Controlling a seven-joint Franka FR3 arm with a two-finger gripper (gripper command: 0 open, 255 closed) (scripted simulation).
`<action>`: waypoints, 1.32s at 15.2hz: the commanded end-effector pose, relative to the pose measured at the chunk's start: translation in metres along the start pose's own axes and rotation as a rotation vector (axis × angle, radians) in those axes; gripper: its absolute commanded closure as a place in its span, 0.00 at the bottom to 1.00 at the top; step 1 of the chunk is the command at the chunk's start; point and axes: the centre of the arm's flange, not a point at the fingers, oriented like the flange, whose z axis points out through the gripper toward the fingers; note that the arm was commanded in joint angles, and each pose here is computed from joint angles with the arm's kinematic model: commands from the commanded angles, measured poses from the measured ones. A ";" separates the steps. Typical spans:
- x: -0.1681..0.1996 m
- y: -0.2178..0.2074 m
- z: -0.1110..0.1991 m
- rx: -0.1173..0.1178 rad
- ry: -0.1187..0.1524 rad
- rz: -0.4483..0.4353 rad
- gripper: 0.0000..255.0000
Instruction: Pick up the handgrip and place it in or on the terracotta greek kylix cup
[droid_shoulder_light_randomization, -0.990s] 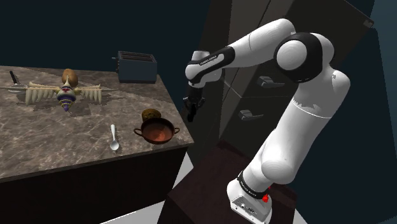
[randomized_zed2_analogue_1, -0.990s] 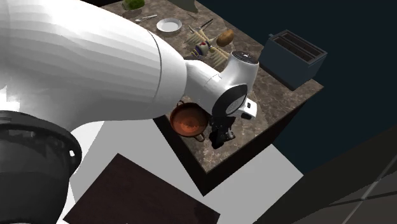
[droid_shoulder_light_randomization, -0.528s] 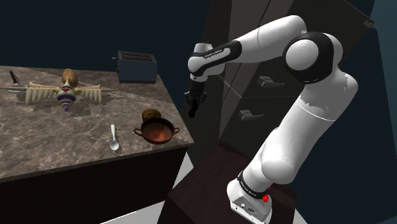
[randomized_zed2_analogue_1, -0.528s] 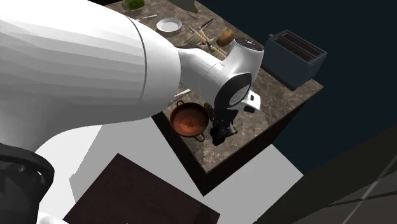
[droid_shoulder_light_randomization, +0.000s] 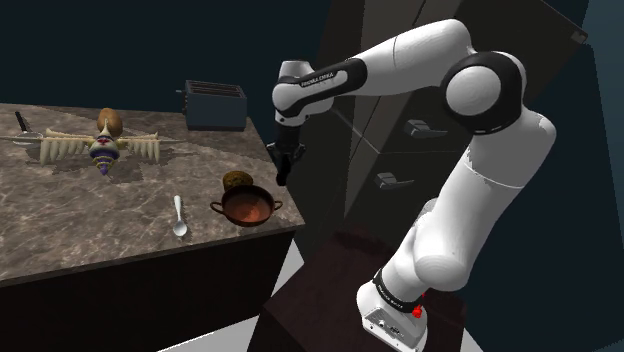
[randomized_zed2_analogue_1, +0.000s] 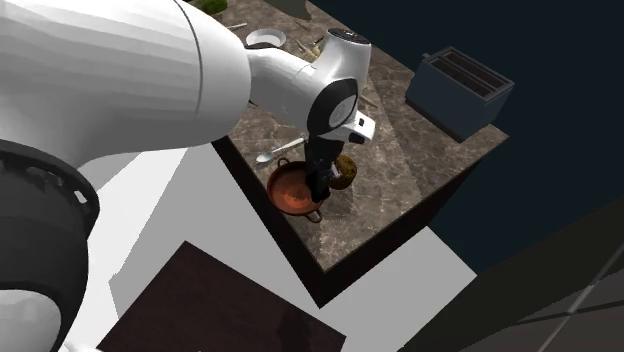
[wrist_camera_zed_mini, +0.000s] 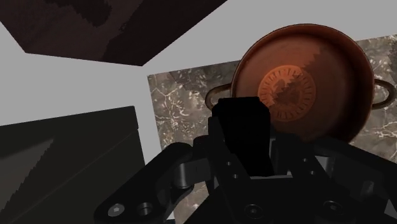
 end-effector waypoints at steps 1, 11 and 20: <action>-0.006 -0.028 -0.004 0.000 0.000 0.001 1.00; -0.015 -0.092 0.019 0.000 0.000 0.001 1.00; -0.006 -0.095 0.065 0.000 0.000 0.001 1.00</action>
